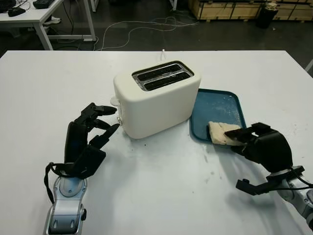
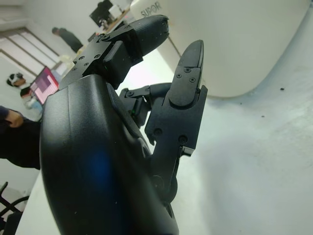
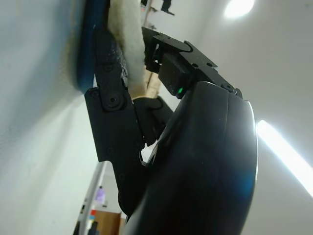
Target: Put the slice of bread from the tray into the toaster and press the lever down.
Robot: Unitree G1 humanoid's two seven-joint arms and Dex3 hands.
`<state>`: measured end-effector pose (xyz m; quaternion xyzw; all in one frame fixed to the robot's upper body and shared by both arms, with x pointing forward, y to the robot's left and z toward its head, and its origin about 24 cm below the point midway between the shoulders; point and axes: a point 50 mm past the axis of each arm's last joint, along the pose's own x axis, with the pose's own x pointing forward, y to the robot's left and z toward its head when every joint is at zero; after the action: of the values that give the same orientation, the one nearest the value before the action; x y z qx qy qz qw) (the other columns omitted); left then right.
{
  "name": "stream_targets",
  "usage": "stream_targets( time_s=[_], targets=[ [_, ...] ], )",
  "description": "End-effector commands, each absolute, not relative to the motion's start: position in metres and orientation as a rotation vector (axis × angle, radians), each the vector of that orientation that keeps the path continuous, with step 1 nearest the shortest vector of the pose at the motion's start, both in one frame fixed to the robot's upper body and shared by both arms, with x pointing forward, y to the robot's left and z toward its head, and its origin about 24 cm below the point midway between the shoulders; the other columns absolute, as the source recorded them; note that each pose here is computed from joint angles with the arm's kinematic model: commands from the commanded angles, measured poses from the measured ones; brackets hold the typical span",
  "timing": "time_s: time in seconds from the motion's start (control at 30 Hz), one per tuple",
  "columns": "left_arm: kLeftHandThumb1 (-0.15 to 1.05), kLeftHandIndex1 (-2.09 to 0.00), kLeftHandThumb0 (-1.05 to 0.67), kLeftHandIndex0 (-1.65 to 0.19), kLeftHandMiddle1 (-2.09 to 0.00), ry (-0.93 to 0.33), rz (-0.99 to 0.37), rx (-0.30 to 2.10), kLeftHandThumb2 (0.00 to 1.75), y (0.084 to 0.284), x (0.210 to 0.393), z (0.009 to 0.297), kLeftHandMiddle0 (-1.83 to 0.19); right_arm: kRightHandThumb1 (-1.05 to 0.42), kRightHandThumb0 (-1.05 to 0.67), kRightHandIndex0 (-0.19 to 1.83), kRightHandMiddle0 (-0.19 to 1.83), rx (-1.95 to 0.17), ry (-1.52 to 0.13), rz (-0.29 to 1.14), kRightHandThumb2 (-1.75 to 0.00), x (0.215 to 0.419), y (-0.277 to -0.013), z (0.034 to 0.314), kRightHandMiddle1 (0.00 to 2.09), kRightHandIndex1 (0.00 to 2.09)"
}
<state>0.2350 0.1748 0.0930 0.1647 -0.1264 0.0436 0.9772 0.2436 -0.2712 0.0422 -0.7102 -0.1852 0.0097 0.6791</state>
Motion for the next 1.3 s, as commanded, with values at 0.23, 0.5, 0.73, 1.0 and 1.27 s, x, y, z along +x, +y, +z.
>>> stream_targets(
  time_s=[0.23,0.5,0.73,1.0,1.27],
  targets=[
    [0.92,-0.93,-0.24,-0.51,-1.47,-0.286,0.087,0.335,0.15,0.175,0.235,0.098,-0.50,-0.92,-0.65,0.94,0.68,-1.646,-0.435,0.018,-0.41,0.241,-0.273,0.044,1.70,1.75],
    [0.92,-0.92,-0.25,-0.52,-1.45,-0.279,0.095,0.340,0.14,0.174,0.235,0.096,-0.50,-0.92,-0.62,0.93,0.65,-1.601,-0.523,-0.028,-0.41,0.246,-0.274,0.055,1.74,1.75],
    [0.92,-0.92,-0.25,-0.51,-1.44,-0.279,0.088,0.338,0.14,0.173,0.235,0.096,-0.50,-0.92,-0.58,0.96,0.67,-1.580,-0.681,-0.131,-0.38,0.257,-0.274,0.081,1.75,1.75],
    [0.92,-0.91,-0.24,-0.52,-1.44,-0.277,0.088,0.330,0.14,0.172,0.235,0.096,-0.50,-0.92,-0.49,0.93,0.63,-1.495,-0.884,-0.201,-0.35,0.278,-0.273,0.144,1.75,1.75],
    [0.92,-0.91,-0.25,-0.52,-1.44,-0.285,0.094,0.352,0.13,0.173,0.235,0.096,-0.51,-0.92,-0.45,0.88,0.56,-1.182,-0.873,-0.013,-0.32,0.317,-0.263,0.217,1.74,1.75]
  ],
)
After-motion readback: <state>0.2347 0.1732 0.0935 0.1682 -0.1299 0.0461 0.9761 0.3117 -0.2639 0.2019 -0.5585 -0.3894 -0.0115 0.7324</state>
